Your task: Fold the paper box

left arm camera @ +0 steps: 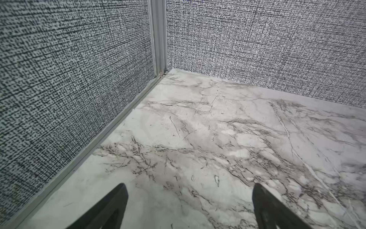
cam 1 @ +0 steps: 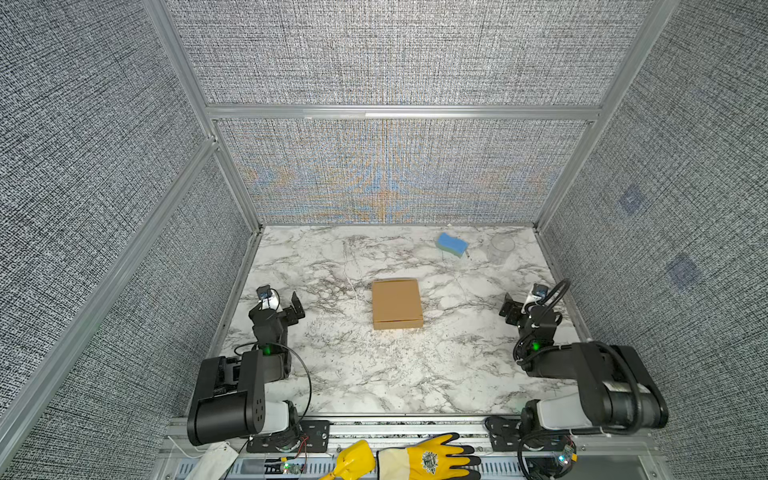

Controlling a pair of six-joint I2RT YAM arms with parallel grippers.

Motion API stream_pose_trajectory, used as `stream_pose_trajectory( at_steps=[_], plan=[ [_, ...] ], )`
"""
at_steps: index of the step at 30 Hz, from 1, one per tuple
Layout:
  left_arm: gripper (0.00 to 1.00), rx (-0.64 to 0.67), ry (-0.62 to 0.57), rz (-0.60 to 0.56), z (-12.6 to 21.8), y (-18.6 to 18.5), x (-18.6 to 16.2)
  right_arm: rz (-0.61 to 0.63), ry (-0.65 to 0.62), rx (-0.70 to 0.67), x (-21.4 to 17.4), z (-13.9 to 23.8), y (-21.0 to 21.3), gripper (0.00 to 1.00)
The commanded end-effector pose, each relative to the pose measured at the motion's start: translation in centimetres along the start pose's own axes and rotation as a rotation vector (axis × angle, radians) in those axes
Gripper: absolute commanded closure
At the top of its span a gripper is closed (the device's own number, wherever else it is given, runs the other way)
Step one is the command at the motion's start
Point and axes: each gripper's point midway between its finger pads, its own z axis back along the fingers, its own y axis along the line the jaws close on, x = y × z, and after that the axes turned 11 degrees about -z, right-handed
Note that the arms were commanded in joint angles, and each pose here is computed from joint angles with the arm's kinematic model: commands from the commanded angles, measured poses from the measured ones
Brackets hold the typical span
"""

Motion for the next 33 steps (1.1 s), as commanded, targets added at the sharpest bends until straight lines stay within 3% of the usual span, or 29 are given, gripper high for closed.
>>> stream_pose_trajectory(
  at_steps=[1, 6, 8, 11, 14, 16, 19, 21, 33],
  plan=[
    [0.01, -0.025, -0.107, -0.03, 0.2, -0.5, 2.5, -0.021, -0.137, 0.075, 3.0, 0.3, 1.4, 0.07],
    [0.01, -0.09, -0.135, -0.136, 0.7, -3.5, 1.8, -0.004, -0.132, 0.095, 2.8, 0.3, 1.8, 0.07],
    [0.01, -0.061, -0.201, -0.151, 0.8, -3.5, 2.3, -0.005, -0.132, 0.092, 2.8, 0.5, 1.7, 0.07],
    [0.01, -0.066, -0.057, -0.125, -0.6, -3.4, 1.0, 0.002, -0.123, 0.112, 2.8, 0.1, 2.2, 0.07],
    [0.01, -0.064, -0.148, -0.152, 0.0, -3.5, 1.8, 0.026, -0.051, 0.137, 2.6, -1.5, 3.2, 0.07],
    [0.01, -0.065, -0.145, -0.146, 0.1, -3.5, 1.7, 0.065, 0.064, 0.108, 1.8, -3.0, 3.5, 0.06],
    [0.01, -0.066, -0.136, -0.148, 0.1, -3.5, 1.7, 0.055, 0.012, 0.131, 2.0, -2.6, 3.7, 0.06],
    [0.01, -0.06, -0.154, -0.152, 0.4, -3.4, 1.8, 0.067, 0.045, 0.121, 1.8, -2.7, 3.6, 0.01],
    [0.01, -0.064, -0.173, -0.149, 0.6, -3.5, 2.1, 0.07, 0.007, 0.126, 1.9, -2.3, 3.8, 0.01]
  ],
)
